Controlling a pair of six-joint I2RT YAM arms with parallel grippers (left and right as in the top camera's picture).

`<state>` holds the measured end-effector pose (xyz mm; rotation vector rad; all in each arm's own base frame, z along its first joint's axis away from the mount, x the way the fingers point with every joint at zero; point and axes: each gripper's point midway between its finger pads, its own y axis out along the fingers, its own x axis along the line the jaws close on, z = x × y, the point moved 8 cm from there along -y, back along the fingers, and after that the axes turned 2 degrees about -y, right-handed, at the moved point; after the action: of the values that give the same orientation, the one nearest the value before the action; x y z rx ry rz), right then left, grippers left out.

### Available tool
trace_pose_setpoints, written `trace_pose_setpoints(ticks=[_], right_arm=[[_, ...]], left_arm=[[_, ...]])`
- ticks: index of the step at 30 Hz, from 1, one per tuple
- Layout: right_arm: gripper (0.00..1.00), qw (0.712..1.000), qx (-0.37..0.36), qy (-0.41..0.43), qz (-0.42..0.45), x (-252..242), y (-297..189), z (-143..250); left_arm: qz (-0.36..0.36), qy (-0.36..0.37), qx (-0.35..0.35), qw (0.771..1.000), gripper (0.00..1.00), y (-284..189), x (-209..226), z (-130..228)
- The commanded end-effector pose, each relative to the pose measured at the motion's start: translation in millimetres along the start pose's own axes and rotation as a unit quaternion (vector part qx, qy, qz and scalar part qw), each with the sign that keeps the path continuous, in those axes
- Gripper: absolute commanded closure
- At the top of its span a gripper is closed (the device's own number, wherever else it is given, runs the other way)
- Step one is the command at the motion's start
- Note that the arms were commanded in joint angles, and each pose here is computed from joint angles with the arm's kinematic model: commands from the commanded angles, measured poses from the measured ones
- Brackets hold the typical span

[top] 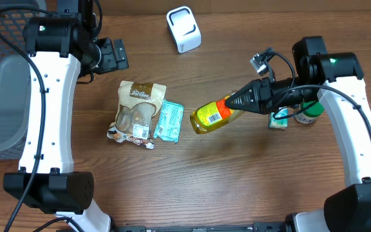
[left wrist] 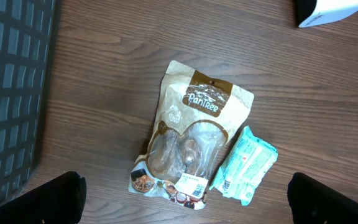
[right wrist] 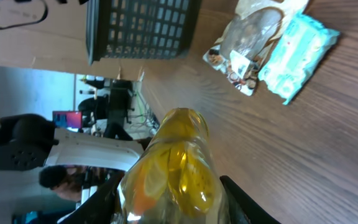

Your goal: Scan the item barcode

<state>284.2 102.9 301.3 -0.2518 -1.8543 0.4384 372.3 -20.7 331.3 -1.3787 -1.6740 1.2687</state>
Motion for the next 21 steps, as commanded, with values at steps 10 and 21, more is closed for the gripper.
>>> trace_pose_setpoints(ticks=[10,21], right_arm=[[0.59,0.996,0.015,-0.027,-0.078,16.4,11.8,15.9],[0.59,0.995,0.018,-0.026,-0.092,18.8,14.7,18.1]], left_arm=[[0.007,0.008,-0.007,1.0,0.01,-3.2,-3.6,-1.6],[0.007,0.008,-0.007,1.0,0.01,-3.2,-3.6,-1.6]])
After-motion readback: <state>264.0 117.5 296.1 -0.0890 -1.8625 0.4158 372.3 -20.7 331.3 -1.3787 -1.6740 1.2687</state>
